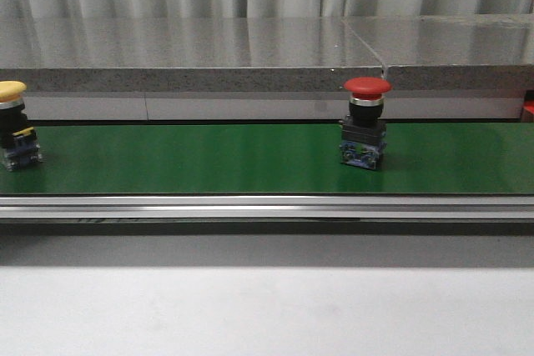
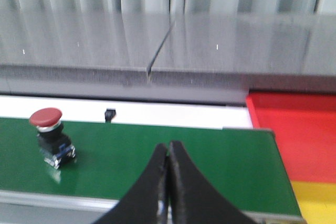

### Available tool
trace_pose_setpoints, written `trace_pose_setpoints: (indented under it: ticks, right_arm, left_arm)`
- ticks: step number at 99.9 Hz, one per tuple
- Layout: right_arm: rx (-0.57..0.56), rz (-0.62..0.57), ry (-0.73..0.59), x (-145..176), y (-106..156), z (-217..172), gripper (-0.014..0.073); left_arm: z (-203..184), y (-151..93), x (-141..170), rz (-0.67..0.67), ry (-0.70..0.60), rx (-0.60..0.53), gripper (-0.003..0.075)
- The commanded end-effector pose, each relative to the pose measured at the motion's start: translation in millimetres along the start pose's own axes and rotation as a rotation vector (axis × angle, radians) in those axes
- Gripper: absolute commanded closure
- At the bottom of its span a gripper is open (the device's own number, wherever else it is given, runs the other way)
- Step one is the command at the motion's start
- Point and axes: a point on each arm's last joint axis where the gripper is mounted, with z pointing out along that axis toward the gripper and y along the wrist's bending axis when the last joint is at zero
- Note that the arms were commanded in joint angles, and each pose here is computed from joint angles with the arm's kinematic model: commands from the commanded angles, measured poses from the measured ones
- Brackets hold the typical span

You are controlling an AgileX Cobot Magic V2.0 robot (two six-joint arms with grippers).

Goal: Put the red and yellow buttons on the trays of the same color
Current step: 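Grasp the red button at the belt's end with the right gripper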

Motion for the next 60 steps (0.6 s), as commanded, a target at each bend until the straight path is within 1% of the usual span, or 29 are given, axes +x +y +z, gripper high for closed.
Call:
trace_pose_setpoints:
  ticks: [1, 4, 13, 18, 30, 38, 53, 60]
  right_arm:
    - [-0.005, 0.002, 0.056, -35.3, 2.9, 1.2, 0.0663]
    - [-0.004, 0.002, 0.094, -46.4, 3.7, 3.8, 0.0663]
    - [0.004, -0.003, 0.233, -65.8, 4.9, 15.9, 0.0663]
    - [0.005, -0.002, 0.285, -78.5, 5.9, 23.3, 0.0663]
    - [0.007, 0.003, 0.394, -92.3, 7.1, 46.2, 0.0663]
    - [0.010, 0.004, 0.441, -92.2, 7.0, 61.6, 0.0663]
    - [0.017, 0.005, 0.559, -79.9, 6.1, 85.0, 0.0657]
    - [0.019, 0.006, 0.606, -75.0, 5.8, 90.7, 0.0611]
  left_arm:
    - [-2.2, -1.7, -13.3, -0.005, -0.086, 0.019, 0.0739]
    - [-2.2, -1.7, -13.3, -0.005, -0.086, 0.019, 0.0739]
    - [-2.2, -1.8, -13.3, -0.007, -0.086, 0.020, 0.0739]
    - [-2.2, -1.8, -13.3, -0.007, -0.086, 0.020, 0.0739]
    - [-2.2, -1.8, -13.3, -0.007, -0.086, 0.020, 0.0739]
    - [-2.2, -1.8, -13.3, -0.007, -0.086, 0.020, 0.0739]
    - [-2.2, -1.8, -13.3, -0.007, -0.086, 0.020, 0.0739]
    - [-2.2, -1.8, -13.3, -0.007, -0.086, 0.020, 0.0739]
